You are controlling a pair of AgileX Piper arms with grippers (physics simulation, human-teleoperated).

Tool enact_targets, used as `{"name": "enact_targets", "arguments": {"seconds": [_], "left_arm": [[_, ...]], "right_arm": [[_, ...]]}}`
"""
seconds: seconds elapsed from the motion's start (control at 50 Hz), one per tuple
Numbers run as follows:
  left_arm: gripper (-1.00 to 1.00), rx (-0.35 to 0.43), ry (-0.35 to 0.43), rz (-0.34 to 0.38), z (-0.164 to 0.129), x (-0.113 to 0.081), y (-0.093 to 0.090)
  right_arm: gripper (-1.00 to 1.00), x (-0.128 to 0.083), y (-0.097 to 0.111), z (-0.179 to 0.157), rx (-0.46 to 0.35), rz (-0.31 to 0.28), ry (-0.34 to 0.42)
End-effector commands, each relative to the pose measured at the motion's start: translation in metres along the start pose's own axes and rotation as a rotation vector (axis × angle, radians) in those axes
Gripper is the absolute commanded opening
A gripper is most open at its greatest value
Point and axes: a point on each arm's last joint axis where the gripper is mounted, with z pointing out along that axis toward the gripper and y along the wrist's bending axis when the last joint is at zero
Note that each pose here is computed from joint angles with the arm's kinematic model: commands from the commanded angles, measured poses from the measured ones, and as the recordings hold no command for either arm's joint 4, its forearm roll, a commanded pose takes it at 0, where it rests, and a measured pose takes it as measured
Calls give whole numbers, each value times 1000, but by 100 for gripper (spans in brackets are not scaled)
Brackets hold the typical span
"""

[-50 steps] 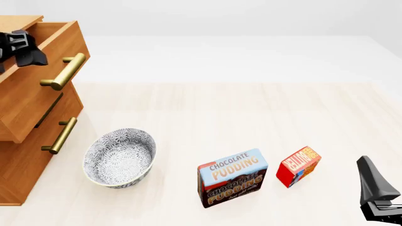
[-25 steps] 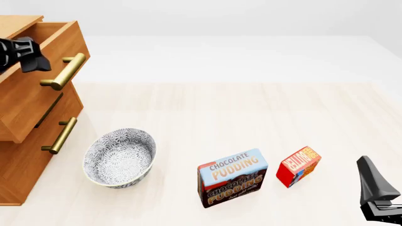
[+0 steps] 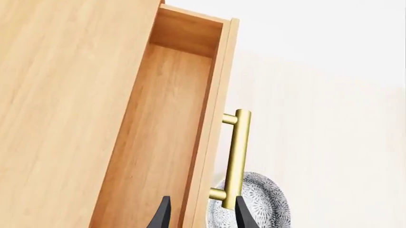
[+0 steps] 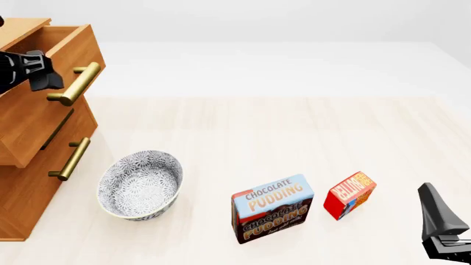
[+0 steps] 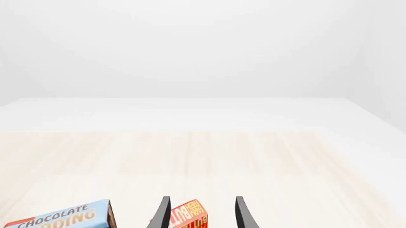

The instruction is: Put the butter at the back in the top drawer of the cabinet and close it.

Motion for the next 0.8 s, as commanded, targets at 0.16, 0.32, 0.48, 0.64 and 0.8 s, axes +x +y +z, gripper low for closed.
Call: {"name": "enact_targets", "arguments": {"seconds": [0.16,0.32,0.48,0.64,0.8], "left_arm": [[100,10,3,15,0,3,-3],[100,13,1,23,-1,3,-4],[100,14,7,27,2,5,-4],[100,17,13,36,5,6,-5],[100,17,20,40,9,7,-6]], "right_arm": [[100,0,0,0,0,0,0],[100,0,0,0,0,0,0],[100,0,0,0,0,0,0],[100,0,0,0,0,0,0],[100,0,0,0,0,0,0]]}}
